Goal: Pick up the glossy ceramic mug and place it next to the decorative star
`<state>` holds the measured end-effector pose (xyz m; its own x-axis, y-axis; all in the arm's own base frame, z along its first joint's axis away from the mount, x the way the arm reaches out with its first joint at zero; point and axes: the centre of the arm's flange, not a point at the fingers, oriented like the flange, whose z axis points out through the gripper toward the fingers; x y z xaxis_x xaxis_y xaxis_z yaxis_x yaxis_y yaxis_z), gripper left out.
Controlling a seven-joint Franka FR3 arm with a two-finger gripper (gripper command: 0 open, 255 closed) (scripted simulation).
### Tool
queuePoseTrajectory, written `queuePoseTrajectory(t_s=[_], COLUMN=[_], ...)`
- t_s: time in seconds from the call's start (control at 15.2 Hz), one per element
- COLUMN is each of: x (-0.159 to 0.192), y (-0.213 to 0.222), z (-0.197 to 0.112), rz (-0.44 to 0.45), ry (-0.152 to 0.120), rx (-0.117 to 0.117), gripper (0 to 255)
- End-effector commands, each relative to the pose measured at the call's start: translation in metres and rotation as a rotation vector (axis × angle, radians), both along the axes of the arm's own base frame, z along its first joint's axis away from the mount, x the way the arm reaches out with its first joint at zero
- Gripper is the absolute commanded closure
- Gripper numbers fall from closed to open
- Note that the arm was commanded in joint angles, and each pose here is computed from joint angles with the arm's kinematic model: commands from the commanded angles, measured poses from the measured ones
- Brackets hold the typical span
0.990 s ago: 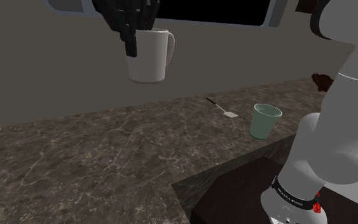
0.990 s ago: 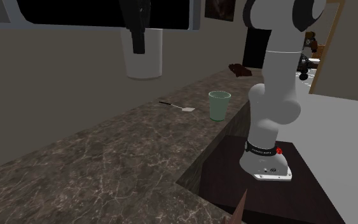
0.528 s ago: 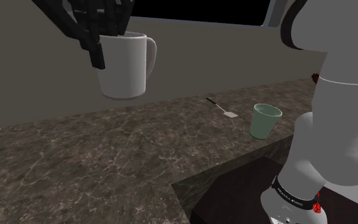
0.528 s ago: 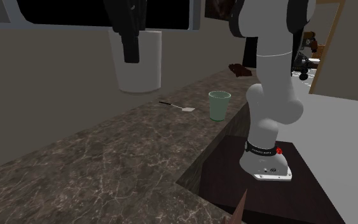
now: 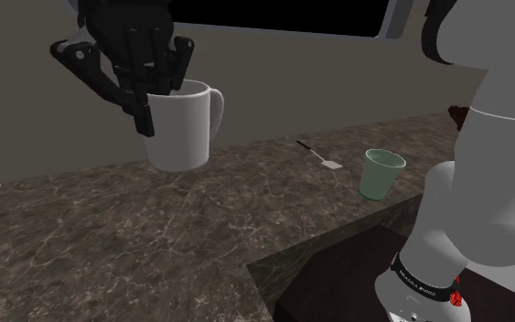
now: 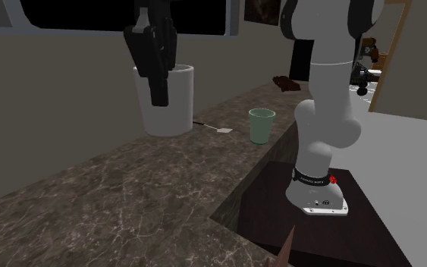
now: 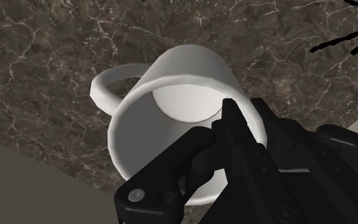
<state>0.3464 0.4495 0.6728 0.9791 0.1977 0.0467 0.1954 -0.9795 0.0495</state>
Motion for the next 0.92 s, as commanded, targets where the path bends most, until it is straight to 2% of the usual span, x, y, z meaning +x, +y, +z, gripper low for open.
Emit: queuePoseTrajectory(t_s=[0.0,0.86], x=[-0.001,-0.001], y=[0.000,0.000], z=[-0.011,-0.079], rz=[0.000,0.000], ry=[0.000,0.000], rx=[0.001,0.001], gripper=[255,255])
